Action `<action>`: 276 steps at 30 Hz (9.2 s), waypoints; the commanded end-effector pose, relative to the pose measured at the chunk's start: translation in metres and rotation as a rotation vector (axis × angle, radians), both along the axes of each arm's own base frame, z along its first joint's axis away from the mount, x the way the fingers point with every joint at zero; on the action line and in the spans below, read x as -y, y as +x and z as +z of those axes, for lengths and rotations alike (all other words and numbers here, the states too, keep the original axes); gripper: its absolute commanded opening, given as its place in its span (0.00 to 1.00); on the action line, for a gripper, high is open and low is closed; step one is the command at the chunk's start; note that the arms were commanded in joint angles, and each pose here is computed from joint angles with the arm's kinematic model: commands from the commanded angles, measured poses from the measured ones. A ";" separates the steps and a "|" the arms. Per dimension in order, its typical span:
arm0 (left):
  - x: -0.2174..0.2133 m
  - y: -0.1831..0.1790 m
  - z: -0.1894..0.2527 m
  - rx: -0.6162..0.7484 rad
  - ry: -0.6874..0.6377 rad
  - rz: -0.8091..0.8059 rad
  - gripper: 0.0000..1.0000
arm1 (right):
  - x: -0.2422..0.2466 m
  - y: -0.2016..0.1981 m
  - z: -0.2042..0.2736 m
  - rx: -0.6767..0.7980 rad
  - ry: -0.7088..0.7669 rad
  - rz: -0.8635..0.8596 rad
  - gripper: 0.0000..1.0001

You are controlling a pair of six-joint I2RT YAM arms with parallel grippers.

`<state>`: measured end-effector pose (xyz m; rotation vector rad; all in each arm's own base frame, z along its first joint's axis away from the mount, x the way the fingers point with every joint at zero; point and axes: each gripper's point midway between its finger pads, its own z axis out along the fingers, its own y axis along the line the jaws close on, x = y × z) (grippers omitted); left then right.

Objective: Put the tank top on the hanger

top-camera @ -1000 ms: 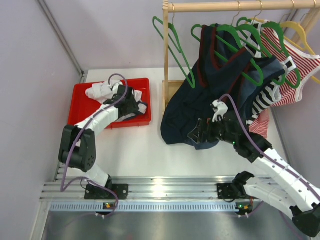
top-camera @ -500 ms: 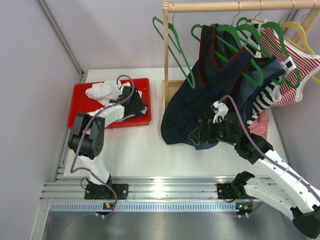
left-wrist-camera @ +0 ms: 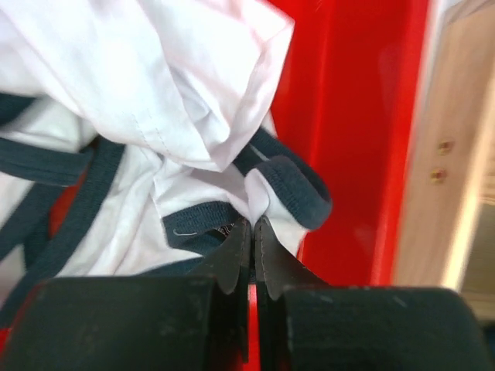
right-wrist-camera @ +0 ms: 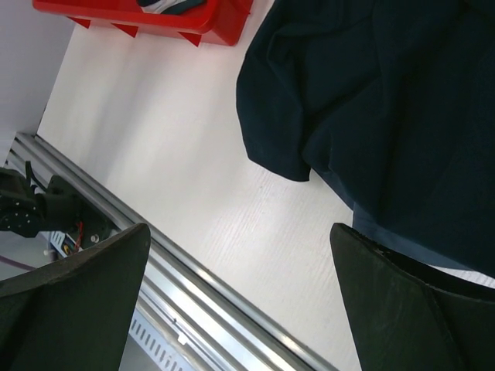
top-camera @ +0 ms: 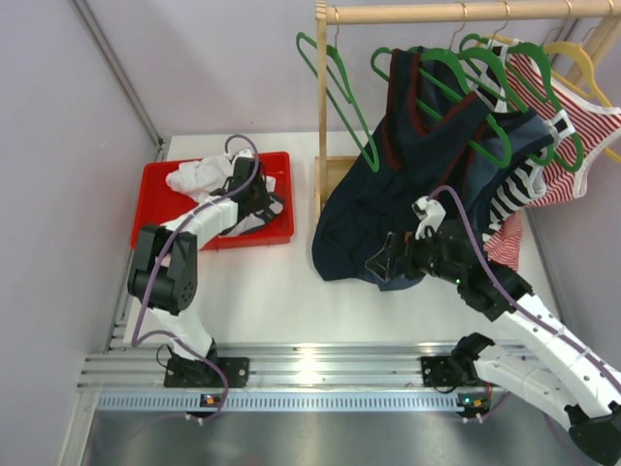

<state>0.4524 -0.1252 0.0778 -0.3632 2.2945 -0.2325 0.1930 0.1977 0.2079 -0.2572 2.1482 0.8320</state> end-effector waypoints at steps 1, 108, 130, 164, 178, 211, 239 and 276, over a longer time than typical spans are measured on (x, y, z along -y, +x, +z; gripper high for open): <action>-0.009 0.011 0.099 0.190 0.023 -0.004 0.00 | -0.011 0.004 0.015 0.051 0.053 0.022 1.00; 0.154 -0.302 0.331 0.533 -0.367 -1.222 0.00 | -0.129 -0.036 0.199 0.731 0.167 0.423 0.50; 0.095 -0.251 0.291 0.487 -0.322 -0.636 0.49 | -0.093 0.025 0.264 0.707 0.074 0.009 0.00; 0.105 -0.252 0.186 0.431 -0.365 -0.643 0.50 | -0.113 0.030 0.272 0.698 0.043 0.059 0.00; 0.062 -0.250 0.378 0.777 -0.238 -0.583 0.00 | -0.066 0.023 0.319 0.805 0.102 -0.044 0.00; 0.029 -0.274 0.625 1.382 -0.162 -0.534 0.00 | 0.029 -0.024 0.498 1.192 0.315 -0.191 0.00; 0.053 -0.228 0.541 1.180 -0.091 -0.516 0.00 | 0.019 -0.006 0.441 1.104 0.208 -0.210 0.00; 0.133 -0.236 0.078 0.149 -0.227 -0.535 0.09 | 0.017 -0.007 -0.084 -0.045 -0.020 -0.215 0.00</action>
